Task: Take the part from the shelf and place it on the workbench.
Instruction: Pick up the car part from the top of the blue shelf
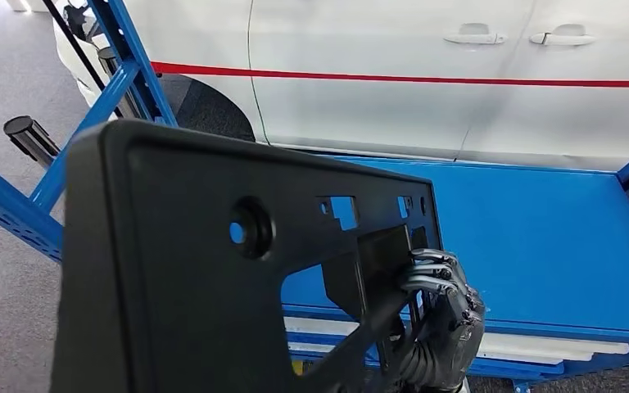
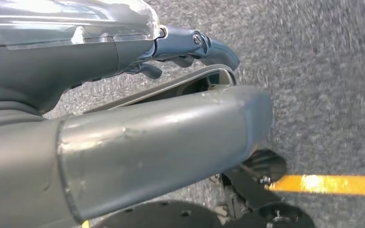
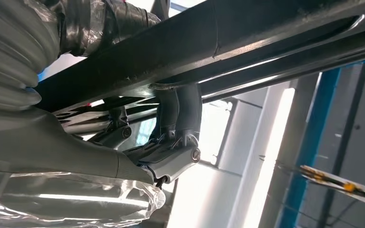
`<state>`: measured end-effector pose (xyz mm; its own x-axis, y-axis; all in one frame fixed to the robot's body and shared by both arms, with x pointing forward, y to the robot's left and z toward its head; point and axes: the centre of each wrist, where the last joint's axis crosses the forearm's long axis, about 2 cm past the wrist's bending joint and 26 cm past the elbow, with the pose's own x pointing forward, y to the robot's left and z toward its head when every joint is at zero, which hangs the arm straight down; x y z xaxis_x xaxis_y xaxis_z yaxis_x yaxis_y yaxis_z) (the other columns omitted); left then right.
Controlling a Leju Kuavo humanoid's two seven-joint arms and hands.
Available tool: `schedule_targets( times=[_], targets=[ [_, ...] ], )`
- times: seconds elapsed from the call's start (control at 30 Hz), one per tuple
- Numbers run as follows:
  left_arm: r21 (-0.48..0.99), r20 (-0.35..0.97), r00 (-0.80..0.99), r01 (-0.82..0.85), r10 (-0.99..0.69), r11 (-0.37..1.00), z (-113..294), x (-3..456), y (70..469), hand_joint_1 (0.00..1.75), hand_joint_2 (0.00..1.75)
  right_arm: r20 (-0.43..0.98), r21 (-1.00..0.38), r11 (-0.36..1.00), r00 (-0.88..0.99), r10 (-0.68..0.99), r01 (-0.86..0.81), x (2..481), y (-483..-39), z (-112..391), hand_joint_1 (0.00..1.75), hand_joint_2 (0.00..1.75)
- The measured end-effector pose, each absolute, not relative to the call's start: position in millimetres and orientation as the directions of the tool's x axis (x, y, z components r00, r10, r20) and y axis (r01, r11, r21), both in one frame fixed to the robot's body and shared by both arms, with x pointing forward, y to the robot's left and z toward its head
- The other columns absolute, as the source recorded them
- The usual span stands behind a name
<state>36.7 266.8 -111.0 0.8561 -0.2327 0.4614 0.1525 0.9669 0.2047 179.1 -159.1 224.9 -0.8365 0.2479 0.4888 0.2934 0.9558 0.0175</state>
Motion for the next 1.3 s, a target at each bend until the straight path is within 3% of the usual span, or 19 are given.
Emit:
schedule_targets(
  times=[0.3, 0.57, 1.3],
  targets=[
    [0.197, 0.467, 0.864, 0.108, -0.19, 0.975, -110.6, 36.6, 260.5, 0.0, 0.0, 0.552, 0.047, 0.967, -0.813, 0.185, 0.252, 171.0, -163.6, 218.4, 1.75, 1.75],
    [0.18, 0.451, 0.878, 0.086, -0.16, 0.98, -110.5, 35.4, 256.8, 0.0, 0.0, 0.638, 0.093, 0.995, -0.77, -0.023, 0.048, 159.2, -166.7, 200.3, 1.75, 1.75],
    [0.168, 0.447, 0.884, 0.067, -0.137, 0.983, -110.1, 37.3, 253.5, 0.0, 0.0, 0.686, 0.079, 0.997, -0.726, -0.054, 0.0, 141.8, -170.4, 175.8, 1.75, 1.75]
  ],
)
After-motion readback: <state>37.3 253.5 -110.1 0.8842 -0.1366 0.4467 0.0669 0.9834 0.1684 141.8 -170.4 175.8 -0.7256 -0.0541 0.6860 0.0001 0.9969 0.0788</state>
